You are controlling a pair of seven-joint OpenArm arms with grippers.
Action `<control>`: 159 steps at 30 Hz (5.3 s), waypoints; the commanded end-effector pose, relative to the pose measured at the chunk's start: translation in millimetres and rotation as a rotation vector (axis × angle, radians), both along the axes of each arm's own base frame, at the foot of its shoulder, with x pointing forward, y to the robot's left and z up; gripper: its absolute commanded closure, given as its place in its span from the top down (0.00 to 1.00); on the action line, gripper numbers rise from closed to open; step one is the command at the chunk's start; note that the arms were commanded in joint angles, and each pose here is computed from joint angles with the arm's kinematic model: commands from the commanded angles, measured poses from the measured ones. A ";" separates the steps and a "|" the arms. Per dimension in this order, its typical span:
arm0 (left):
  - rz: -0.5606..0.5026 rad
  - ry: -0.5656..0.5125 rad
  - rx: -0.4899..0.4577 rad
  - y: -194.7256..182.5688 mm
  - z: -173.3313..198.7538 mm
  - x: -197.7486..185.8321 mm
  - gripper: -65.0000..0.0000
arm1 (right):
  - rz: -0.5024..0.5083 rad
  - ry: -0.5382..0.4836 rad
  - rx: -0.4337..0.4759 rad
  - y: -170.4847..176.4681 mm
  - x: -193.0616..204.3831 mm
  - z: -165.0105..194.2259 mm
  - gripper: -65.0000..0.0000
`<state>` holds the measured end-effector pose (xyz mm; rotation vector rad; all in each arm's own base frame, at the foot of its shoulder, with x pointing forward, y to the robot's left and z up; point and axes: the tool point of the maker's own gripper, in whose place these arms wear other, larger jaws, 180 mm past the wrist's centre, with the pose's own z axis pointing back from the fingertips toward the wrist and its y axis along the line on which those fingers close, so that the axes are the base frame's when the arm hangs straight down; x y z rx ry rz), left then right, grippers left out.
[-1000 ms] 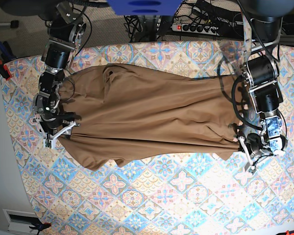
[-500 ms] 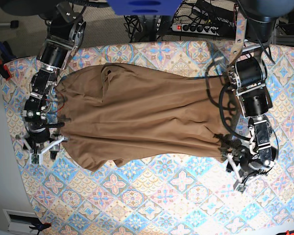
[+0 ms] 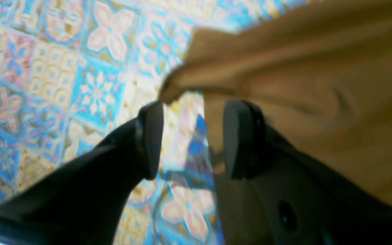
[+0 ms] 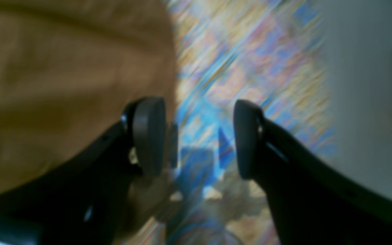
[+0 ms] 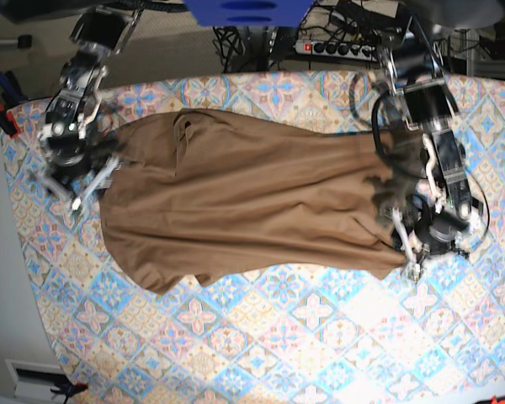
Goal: Layout the t-shirt on the table in an organized manner, then fold the t-shirt properly
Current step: 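Lift both grippers to the shirt's edge near the robot and grasp it, then drag the grasped shirt edge with the right gripper toward the robot base, then move the left gripper to the shirt edge and grasp it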
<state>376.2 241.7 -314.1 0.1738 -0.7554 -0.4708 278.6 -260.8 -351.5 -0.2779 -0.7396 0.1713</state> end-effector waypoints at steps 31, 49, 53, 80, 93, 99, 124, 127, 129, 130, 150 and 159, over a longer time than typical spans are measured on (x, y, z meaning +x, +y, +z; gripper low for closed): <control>0.109 -0.012 0.113 50.4 7.7 -80.3 0.44 | 0.076 0.081 0.012 44.0 -7.5 -14.9 0.48; 0.107 -0.001 0.111 48.0 4.8 -81.1 0.44 | 0.309 0.074 0.072 135.2 0.5 -16.4 0.48; 0.107 0.000 0.099 43.7 2.3 -81.2 0.44 | 0.312 0.071 0.102 147.6 0.2 -16.2 0.48; 0.112 0.005 0.081 38.7 -2.0 -82.4 0.44 | 0.408 0.165 0.153 187.9 -43.7 -41.8 0.48; 0.113 0.029 0.081 39.4 -8.9 -90.4 0.44 | 0.391 0.177 0.141 180.6 -44.5 -43.7 0.00; 0.110 0.031 0.081 38.0 -9.4 -91.1 0.44 | 0.108 0.157 0.010 75.0 -35.2 -35.2 0.00; 0.027 0.367 -0.287 -46.3 -66.7 -209.6 0.44 | 0.068 0.203 -0.004 64.3 -35.5 -35.4 0.00; 0.013 0.376 -0.344 -56.3 -67.2 -216.5 0.44 | 0.068 0.203 -0.004 64.3 -35.5 -35.4 0.00; 0.019 0.380 -0.343 -55.7 -69.4 -218.3 0.44 | 0.068 0.207 -0.004 64.3 -37.3 -36.5 0.00; 0.023 0.389 -0.348 -56.7 -72.3 -219.8 0.44 | 0.068 0.211 -0.004 64.3 -38.5 -37.2 0.00; -0.005 0.525 -0.402 -100.6 -120.8 -238.9 0.35 | 0.069 0.208 -0.006 64.5 -38.5 -36.2 0.00; -0.199 0.657 -0.319 -145.1 -144.9 -256.7 0.00 | 0.069 0.208 -0.006 64.5 -38.5 -36.2 0.00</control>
